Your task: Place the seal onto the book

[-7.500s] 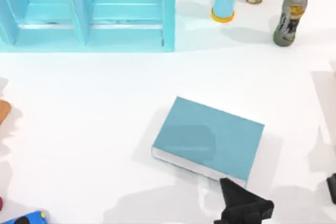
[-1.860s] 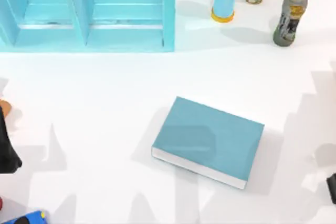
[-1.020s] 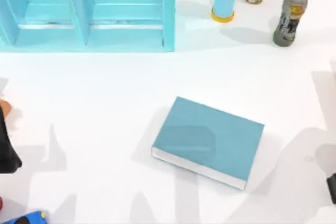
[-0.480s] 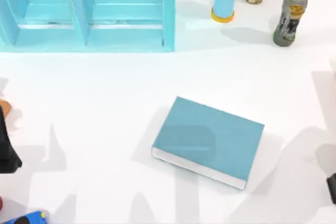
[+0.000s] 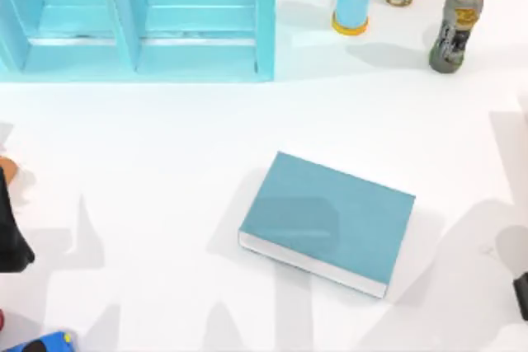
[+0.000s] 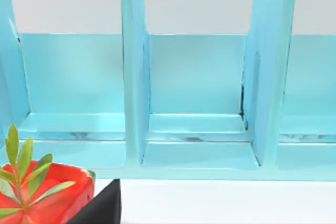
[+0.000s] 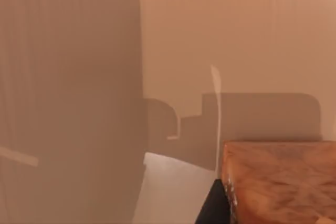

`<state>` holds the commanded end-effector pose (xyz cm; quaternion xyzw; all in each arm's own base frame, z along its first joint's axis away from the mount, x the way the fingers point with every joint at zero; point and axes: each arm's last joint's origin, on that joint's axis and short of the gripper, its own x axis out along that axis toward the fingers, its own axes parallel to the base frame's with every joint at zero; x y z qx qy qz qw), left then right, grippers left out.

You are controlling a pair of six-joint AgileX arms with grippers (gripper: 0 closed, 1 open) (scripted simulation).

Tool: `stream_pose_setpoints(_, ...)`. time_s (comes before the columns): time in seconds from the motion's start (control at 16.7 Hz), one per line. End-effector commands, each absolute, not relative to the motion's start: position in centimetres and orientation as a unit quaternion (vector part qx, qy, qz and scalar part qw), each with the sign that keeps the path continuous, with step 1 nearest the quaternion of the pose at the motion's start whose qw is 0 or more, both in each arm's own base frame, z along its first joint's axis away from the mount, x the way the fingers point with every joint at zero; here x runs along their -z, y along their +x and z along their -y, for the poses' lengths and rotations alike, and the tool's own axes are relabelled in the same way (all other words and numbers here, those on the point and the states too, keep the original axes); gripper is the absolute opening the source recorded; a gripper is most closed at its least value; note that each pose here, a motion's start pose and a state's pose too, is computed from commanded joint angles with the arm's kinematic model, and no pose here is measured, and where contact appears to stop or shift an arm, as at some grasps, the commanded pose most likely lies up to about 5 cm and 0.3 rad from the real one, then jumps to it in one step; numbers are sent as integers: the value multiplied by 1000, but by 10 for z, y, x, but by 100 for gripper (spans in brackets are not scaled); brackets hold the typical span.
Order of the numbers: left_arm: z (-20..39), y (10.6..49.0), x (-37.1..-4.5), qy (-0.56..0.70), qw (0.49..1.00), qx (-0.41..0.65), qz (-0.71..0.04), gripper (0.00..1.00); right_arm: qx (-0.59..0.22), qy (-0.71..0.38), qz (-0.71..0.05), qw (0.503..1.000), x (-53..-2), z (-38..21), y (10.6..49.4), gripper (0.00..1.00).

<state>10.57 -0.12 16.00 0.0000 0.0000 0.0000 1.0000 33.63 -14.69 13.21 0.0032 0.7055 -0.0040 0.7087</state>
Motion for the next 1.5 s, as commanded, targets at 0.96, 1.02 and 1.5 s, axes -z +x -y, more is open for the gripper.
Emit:
stream_pose_setpoints(0.96,1,106,-160,0,1000,0,0,100,-27,76,-625,776,-283,73,348,0)
stream_pose_setpoints(1.02,1,106,-160,0,1000,0,0,100,-25,72,-637,767,-289,59,346,0)
stream_pose_setpoints(1.5,1,106,-160,0,1000,0,0,100,5,4,-705,709,-283,-3,338,0)
